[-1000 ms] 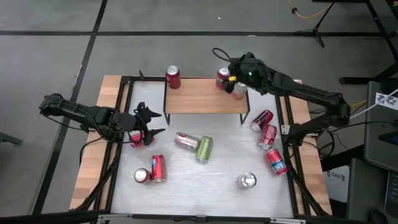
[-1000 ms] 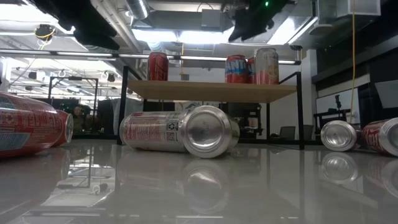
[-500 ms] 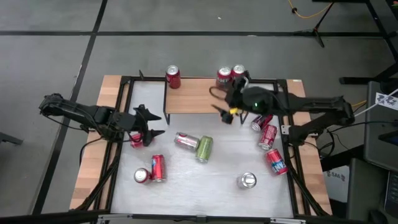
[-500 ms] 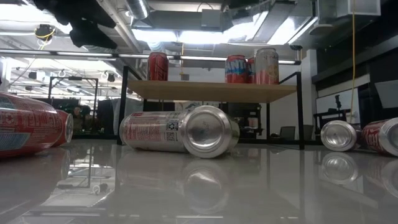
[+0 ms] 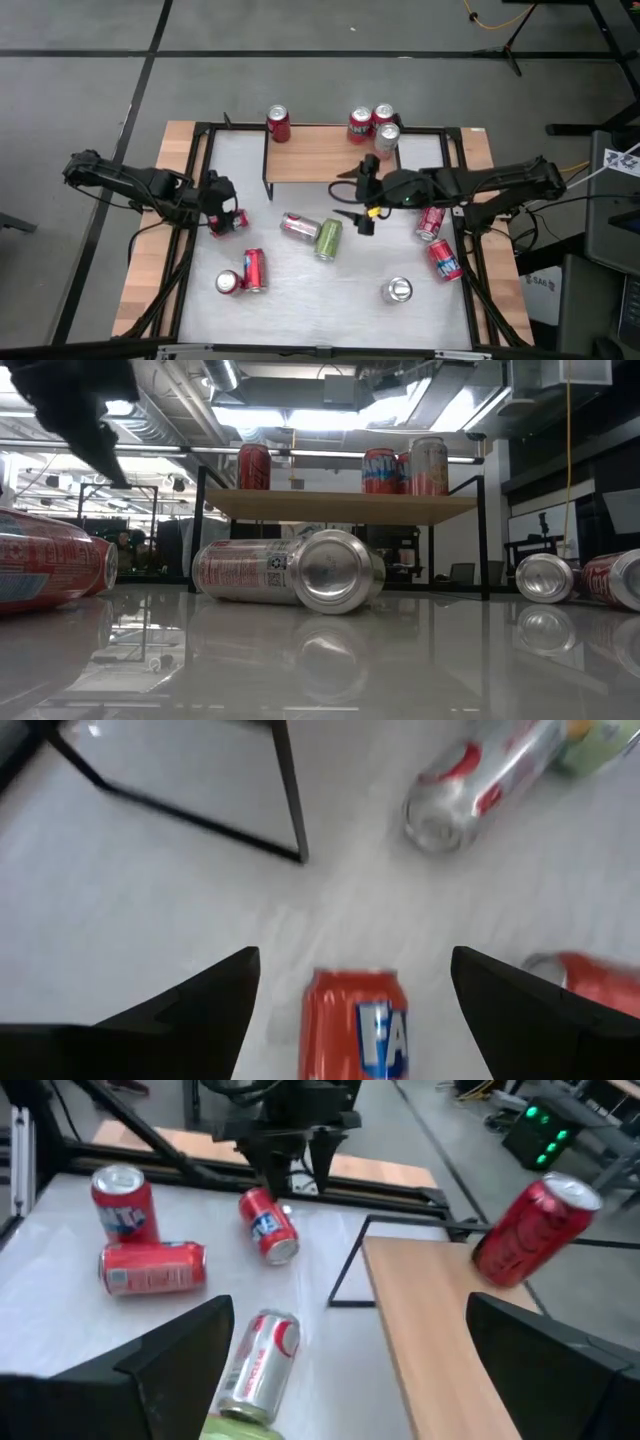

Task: Place canned beverage on shelf
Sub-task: Put the orange soda can on the shelf aligned with the other orange soda can

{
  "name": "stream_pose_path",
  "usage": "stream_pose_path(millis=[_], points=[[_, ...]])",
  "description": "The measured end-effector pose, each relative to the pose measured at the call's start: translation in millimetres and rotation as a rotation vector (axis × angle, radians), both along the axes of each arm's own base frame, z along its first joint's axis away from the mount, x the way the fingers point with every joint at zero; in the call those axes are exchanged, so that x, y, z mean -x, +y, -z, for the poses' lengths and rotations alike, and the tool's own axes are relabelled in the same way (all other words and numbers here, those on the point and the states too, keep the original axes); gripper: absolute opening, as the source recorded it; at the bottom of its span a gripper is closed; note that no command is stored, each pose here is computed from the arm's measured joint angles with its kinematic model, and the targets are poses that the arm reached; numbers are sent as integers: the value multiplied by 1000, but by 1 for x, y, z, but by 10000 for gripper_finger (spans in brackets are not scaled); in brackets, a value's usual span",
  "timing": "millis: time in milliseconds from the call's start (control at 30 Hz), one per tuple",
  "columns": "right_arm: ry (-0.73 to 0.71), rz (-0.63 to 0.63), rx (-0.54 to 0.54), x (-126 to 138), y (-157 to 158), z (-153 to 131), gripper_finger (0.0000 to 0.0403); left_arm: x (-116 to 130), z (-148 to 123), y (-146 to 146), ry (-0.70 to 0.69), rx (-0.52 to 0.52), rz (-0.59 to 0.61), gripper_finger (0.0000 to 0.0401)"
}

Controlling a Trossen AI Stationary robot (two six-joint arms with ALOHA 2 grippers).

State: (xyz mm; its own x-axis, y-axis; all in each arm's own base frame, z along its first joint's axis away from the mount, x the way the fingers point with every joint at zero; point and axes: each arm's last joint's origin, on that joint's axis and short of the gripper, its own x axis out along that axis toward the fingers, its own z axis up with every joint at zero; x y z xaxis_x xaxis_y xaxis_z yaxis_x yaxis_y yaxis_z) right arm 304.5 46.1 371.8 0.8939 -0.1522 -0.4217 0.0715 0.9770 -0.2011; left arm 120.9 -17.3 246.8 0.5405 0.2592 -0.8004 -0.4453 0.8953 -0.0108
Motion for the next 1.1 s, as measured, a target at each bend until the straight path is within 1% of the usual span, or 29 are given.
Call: stream_pose_path(millis=[133,300,400,533,633,900,1100], points=[[27,-14,-1,-8,4,9,390,2,17,-1,59,59,6,320],[66,-25,-49,-19,6,22,390,7,41,-2,142,125,8,320],[87,-24,-45,-24,7,28,390,6,51,-4,144,162,28,320],[113,-17,-52,-31,8,38,390,8,65,-4,169,174,37,320],[127,-10,-60,-35,9,43,390,7,69,-4,155,188,45,320],[140,-34,-73,-38,10,48,390,4,89,-7,186,239,39,320],[143,-44,-79,-38,11,48,390,0,93,-8,181,255,19,317]])
